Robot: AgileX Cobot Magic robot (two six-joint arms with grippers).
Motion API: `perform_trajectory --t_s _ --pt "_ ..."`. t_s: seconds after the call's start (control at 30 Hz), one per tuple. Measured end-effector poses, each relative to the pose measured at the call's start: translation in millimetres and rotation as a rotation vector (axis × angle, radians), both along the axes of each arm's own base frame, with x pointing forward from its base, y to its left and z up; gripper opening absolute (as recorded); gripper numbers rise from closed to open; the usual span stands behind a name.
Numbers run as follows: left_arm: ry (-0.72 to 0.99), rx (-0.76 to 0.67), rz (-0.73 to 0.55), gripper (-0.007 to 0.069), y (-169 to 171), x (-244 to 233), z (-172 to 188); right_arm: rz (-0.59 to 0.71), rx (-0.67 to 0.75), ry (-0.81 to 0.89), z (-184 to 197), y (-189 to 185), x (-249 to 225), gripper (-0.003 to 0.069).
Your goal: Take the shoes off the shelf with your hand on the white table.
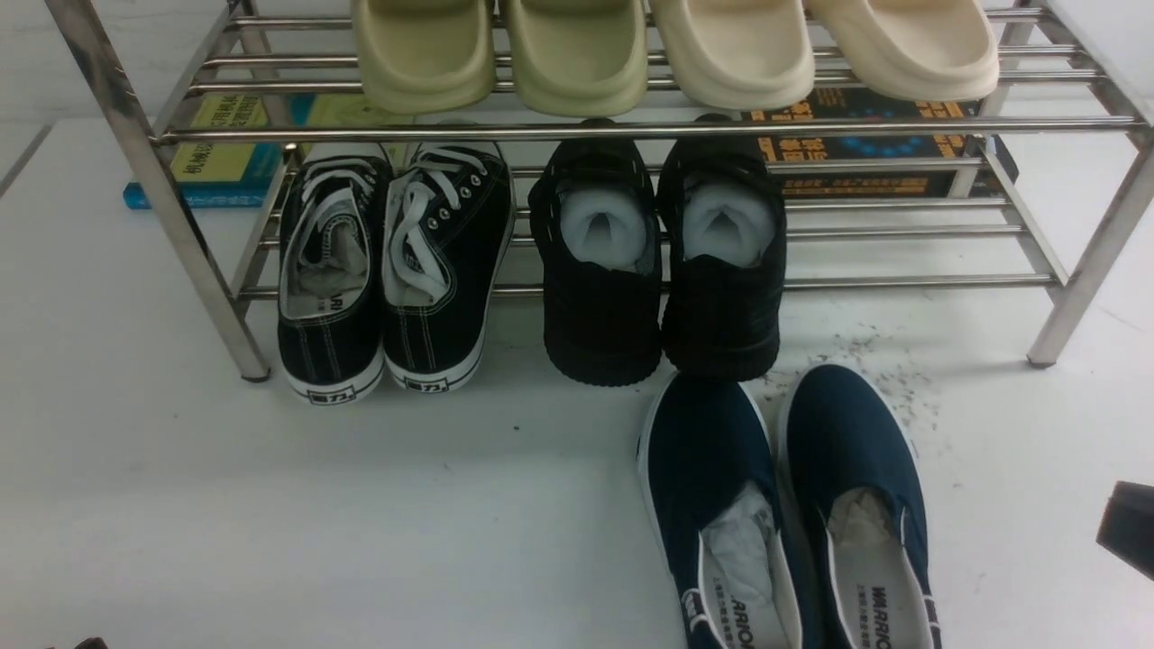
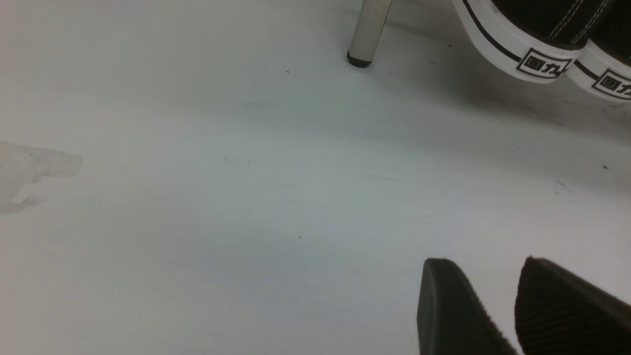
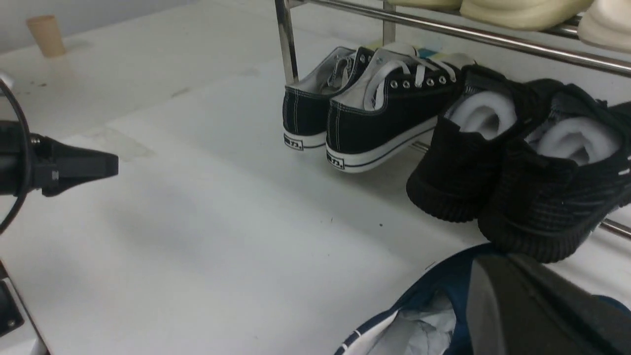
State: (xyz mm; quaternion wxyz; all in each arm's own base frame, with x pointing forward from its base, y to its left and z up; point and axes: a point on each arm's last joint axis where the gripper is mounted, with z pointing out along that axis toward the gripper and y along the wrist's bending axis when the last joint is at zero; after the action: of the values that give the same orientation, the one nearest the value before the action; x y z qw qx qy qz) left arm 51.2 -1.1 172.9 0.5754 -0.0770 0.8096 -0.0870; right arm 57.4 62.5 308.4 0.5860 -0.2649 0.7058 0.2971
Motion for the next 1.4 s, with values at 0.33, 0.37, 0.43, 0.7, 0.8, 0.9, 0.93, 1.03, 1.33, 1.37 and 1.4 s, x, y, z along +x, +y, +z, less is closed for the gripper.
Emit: perform_trajectory --t_s 0.33,0.37,0.43,0.7,0.8,0.9,0.93,1.03,1.33,1.37,1.4 --pt "0.0 -0.001 0.0 0.024 0 0 0 0.001 0.018 -0.016 1 0 0 -0.0005" --pt "0.0 -0.001 0.0 0.024 0 0 0 0.001 0.018 -0.016 1 0 0 -0.0004" --pt "0.0 -0.001 0.0 0.024 0 0 0 0.001 0.018 -0.016 1 0 0 -0.0004" --pt "0.0 0.0 0.0 0.024 0 0 0 0.001 0.018 -0.016 1 0 0 -0.0001" --pt "0.0 0.0 0.0 0.024 0 0 0 0.001 0.018 -0.016 1 0 0 0.0" --pt "0.0 0.0 0.0 0.024 0 0 0 0.001 0.018 -0.016 1 0 0 0.0002" --pt "0.0 0.0 0.0 0.024 0 0 0 0.001 0.018 -0.016 1 0 0 0.0002" --pt "0.0 0.0 0.0 0.024 0 0 0 0.001 0.017 -0.015 1 0 0 0.0005" --pt "0.0 0.0 0.0 0.024 0 0 0 -0.002 0.028 -0.02 -5 -4 -3 0.001" --pt "0.0 0.0 0.0 0.024 0 0 0 -0.022 0.025 -0.018 -12 -6 -3 0.001" --pt "0.0 0.0 0.0 0.024 0 0 0 -0.048 0.018 -0.012 -21 -9 -3 0.001"
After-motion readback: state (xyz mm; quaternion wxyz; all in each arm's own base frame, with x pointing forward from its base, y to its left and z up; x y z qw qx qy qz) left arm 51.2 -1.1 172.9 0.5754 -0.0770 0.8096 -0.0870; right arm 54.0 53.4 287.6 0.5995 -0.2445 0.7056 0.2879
